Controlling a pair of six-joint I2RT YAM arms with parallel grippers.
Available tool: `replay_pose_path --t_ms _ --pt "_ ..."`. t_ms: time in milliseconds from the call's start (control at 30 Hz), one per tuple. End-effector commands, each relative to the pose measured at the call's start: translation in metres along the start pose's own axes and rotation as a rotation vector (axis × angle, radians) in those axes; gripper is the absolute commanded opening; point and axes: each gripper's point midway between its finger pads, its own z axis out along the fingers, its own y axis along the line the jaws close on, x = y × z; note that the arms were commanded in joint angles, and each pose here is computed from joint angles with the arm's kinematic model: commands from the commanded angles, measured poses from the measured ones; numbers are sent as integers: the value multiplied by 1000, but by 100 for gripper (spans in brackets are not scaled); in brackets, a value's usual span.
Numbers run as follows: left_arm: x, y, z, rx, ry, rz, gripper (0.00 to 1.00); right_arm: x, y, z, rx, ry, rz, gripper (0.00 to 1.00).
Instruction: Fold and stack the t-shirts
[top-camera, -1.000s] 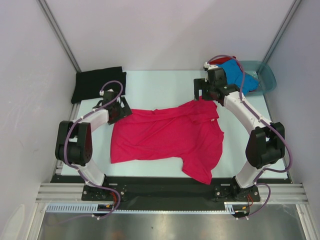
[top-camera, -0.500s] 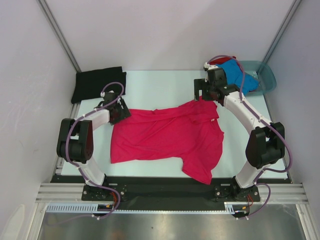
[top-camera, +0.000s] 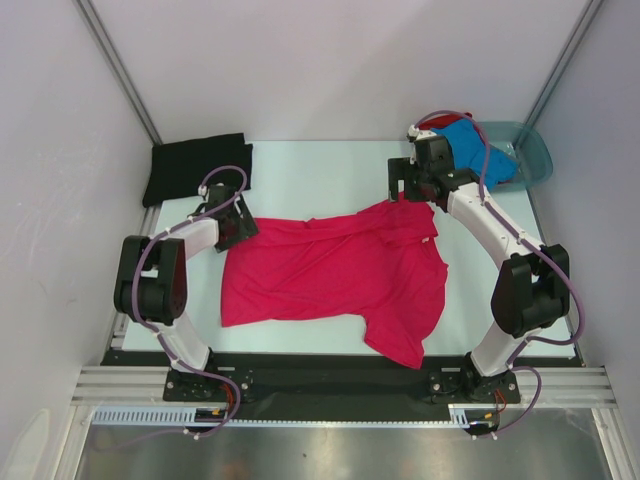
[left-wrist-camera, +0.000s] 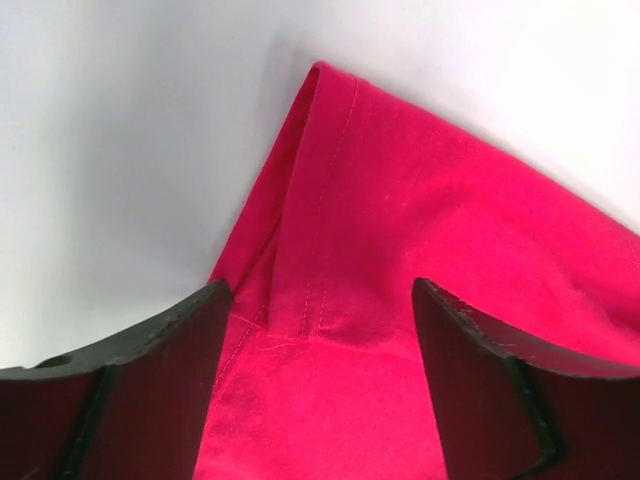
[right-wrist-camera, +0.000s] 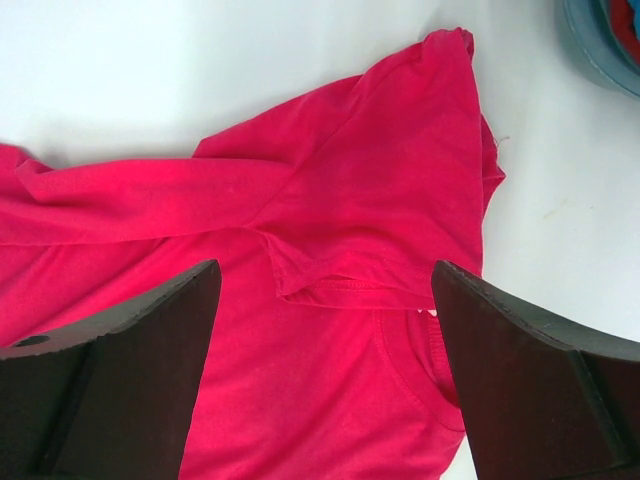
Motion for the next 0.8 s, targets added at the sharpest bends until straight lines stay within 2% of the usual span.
replay_pose_path --t_ms 0,67,167,267,300,367,567,767 --pt "-3 -1 7 9 1 2 78 -6 -3 -5 16 -20 -10 92" --pt "-1 -3 8 23 9 4 74 -6 -4 -5 20 -19 -12 93" --pt "-1 -5 7 35 9 6 61 -5 -4 -5 21 -16 -10 92" --pt "-1 -5 5 40 7 8 43 -5 -4 -4 22 -14 -11 93" --pt "-3 -6 4 42 1 6 41 -5 -4 -5 21 -16 -10 92" --pt "-3 -4 2 34 -2 7 42 -5 -3 -5 17 -16 -11 92" --pt "-11 -3 -8 22 -27 4 62 -5 -3 -5 15 -15 -11 93" --pt "-19 -5 -16 28 -53 4 64 -4 -3 -3 14 -11 -11 93"
